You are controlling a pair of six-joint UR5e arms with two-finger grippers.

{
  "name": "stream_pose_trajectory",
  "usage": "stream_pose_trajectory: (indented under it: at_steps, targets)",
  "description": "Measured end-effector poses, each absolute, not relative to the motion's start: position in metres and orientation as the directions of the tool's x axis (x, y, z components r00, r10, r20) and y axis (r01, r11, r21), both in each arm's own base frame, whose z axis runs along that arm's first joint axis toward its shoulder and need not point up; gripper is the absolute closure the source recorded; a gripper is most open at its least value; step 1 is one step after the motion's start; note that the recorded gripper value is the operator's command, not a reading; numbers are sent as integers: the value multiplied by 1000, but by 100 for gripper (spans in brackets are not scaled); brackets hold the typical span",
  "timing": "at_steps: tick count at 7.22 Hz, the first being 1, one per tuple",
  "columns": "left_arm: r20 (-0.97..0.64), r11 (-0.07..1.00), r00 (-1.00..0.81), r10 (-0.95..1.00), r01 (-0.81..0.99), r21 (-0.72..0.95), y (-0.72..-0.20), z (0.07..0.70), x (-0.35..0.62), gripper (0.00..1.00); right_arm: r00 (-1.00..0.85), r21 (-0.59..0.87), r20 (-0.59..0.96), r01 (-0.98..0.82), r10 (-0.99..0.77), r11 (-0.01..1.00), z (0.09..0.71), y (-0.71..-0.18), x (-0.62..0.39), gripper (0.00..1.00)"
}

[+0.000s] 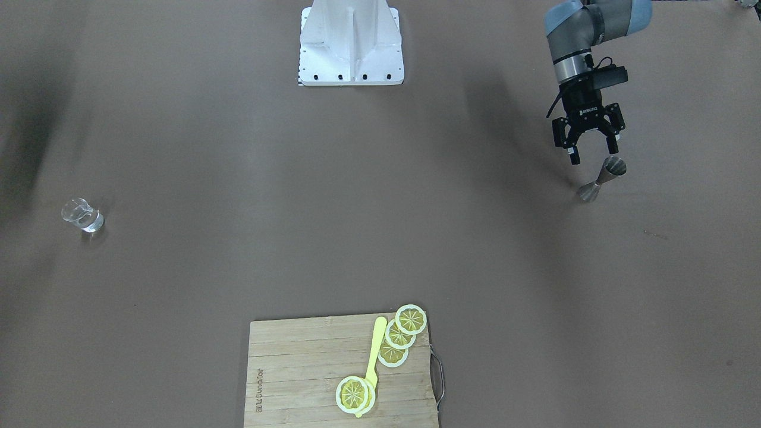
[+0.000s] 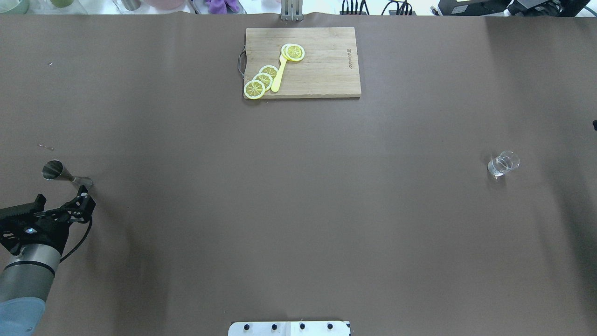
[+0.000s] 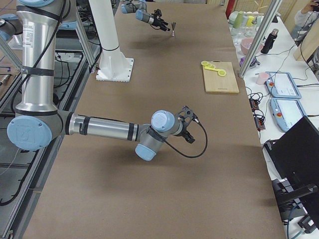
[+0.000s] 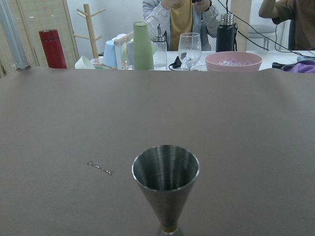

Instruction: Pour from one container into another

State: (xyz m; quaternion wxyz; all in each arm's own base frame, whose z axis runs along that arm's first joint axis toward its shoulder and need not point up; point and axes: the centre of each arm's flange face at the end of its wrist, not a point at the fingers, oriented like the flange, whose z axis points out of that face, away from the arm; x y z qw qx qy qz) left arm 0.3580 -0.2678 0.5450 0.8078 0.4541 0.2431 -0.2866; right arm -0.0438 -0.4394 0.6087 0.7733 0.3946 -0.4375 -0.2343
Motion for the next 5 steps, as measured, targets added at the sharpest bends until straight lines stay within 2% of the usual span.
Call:
stream_pose_trajectory:
  at_steps: [3, 5]
  targets:
    - [-656, 357, 718, -231, 690, 630, -274, 557, 376, 4, 436, 893, 399, 16, -807, 450, 645, -411, -64, 0]
    - [-651, 324, 723, -230, 688, 650, -276, 569, 378, 5, 379, 914, 371, 12, -848, 406, 655, -409, -71, 0]
